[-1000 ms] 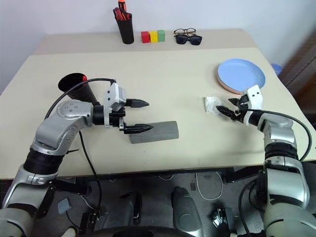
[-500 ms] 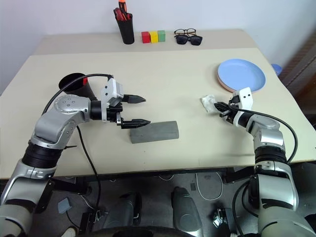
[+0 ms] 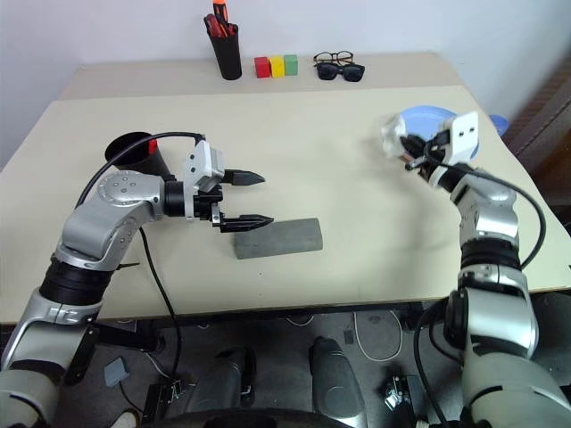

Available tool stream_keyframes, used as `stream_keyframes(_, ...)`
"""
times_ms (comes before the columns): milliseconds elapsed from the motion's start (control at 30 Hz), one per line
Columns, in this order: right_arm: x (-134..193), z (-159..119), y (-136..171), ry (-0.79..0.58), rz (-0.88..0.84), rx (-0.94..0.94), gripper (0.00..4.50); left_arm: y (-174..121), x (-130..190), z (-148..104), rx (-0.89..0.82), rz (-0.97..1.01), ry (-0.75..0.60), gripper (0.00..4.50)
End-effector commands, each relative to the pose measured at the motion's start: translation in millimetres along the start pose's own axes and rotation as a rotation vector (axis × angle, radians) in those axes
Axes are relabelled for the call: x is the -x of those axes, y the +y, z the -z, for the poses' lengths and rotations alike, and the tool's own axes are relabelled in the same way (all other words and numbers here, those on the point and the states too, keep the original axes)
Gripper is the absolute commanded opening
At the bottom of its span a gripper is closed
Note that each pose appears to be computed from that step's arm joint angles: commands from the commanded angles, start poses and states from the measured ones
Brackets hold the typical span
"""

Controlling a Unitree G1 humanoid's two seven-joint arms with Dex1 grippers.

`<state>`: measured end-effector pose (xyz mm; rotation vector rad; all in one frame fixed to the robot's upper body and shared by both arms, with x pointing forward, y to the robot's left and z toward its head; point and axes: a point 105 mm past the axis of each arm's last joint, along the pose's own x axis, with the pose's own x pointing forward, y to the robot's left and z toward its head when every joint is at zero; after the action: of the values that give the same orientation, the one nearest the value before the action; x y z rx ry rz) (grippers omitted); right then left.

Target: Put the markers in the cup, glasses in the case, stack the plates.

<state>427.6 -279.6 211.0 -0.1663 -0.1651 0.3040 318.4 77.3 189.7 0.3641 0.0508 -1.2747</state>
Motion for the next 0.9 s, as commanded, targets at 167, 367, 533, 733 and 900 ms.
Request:
stream_keyframes(167, -5, -20, -39, 0.011, 0.26, 0.119, 0.89, 3, 12, -13, -0.032, -0.065, -0.028, 4.5)
stream_keyframes(367, -1, -28, -55, 0.026, 0.406, 0.252, 3.16, 3, 24, -10, -0.021, -0.153, -0.02, 4.5)
stream_keyframes(533, 5, -31, -49, -0.03, 0.287, 0.217, 3.16, 5, 37, 6, -0.063, -0.34, -0.046, 4.5)
stream_keyframes(733, 31, -31, -31, -0.093, 0.0, 0.219, 3.16, -26, 49, 31, 0.036, -0.352, -0.028, 4.5)
stream_keyframes(900, 80, -44, -14, -0.087, -0.182, 0.248, 3.16, -28, 60, 32, 0.093, -0.432, -0.085, 4.5)
